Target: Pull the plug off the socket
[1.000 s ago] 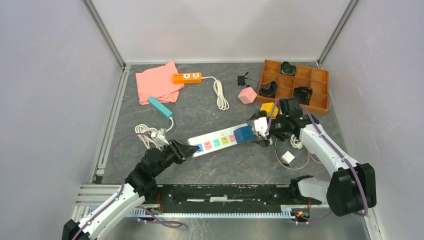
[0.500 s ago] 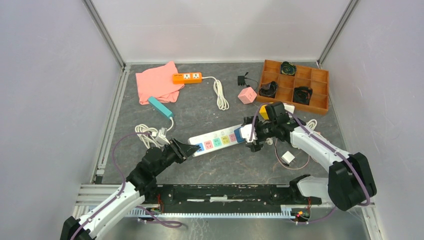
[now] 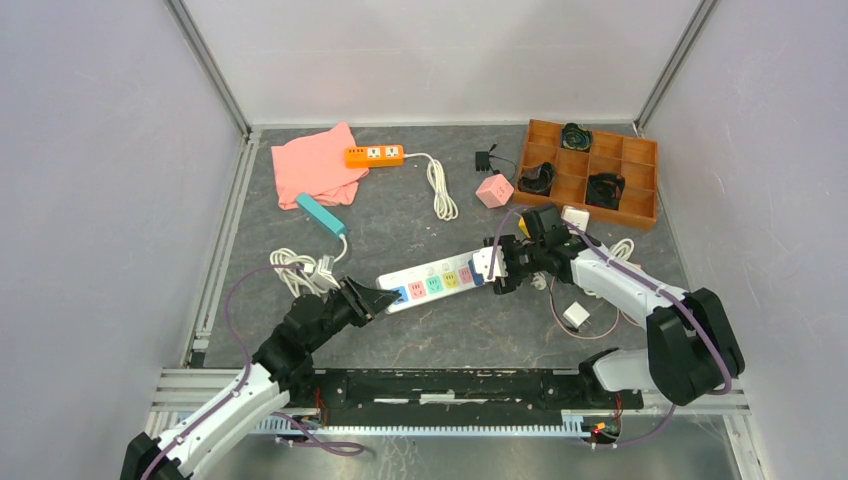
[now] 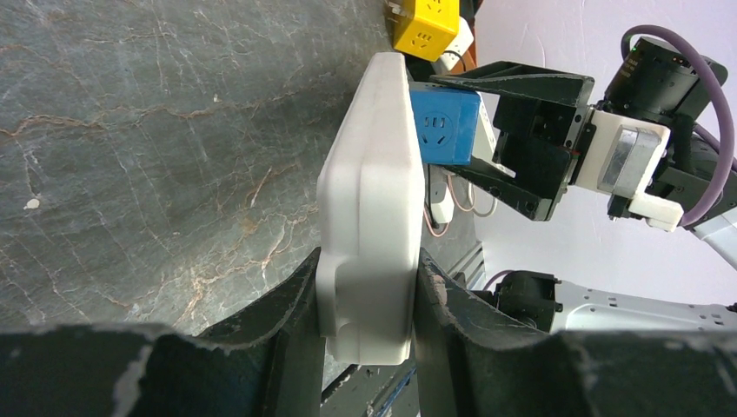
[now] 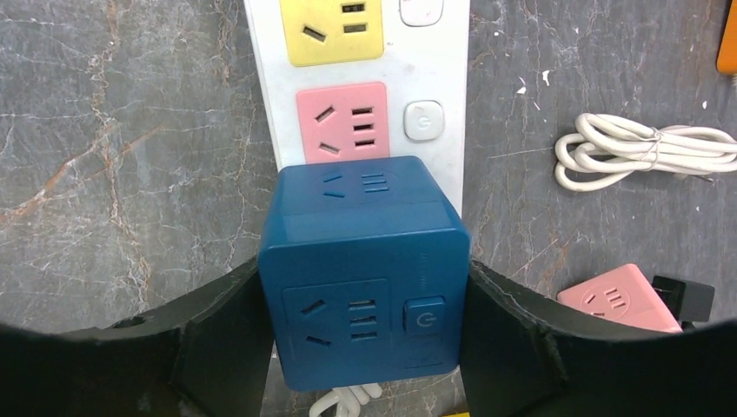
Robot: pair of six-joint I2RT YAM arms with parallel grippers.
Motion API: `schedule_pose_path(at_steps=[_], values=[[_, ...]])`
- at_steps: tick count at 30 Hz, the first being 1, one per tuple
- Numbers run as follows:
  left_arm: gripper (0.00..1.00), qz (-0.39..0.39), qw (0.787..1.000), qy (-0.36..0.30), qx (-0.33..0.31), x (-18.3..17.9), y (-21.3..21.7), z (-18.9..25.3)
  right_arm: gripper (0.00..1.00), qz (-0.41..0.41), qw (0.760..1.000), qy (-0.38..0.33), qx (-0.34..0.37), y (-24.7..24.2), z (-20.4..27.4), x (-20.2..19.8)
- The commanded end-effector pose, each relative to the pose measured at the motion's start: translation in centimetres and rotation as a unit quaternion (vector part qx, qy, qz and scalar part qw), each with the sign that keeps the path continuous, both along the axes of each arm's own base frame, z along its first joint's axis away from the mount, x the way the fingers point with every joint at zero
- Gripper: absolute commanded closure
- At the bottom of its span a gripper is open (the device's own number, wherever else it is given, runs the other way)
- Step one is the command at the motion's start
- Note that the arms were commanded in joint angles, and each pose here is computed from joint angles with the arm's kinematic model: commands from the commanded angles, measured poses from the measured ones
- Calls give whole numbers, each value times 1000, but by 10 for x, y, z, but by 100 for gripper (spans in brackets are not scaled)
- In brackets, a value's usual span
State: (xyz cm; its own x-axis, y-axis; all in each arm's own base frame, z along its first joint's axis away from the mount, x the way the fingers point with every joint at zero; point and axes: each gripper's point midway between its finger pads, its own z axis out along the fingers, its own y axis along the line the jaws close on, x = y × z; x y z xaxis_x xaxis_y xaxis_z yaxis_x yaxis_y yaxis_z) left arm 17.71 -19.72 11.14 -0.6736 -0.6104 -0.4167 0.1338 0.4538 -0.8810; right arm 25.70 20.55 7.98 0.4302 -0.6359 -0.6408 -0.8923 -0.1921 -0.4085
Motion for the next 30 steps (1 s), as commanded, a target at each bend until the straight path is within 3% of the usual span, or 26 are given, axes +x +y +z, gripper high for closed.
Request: schedule_pose_path(at_steps=[1, 3, 6, 8, 30], values=[[98, -7, 999, -8, 37, 0, 3, -8, 32, 11, 1000, 5, 6, 6, 4, -4], [98, -6, 999, -7, 37, 0, 3, -9, 44, 16, 1000, 5, 7, 7, 6, -5], [98, -2, 999, -7, 42, 1, 5, -10, 81, 14, 1000, 2, 7, 8, 13, -2], [98, 6, 999, -3, 48, 2, 8, -13, 98, 6, 1000, -2, 3, 7, 21, 3], [98, 28, 996, 11, 84, 1, 21, -25, 100, 30, 996, 18, 88, -19, 67, -5]])
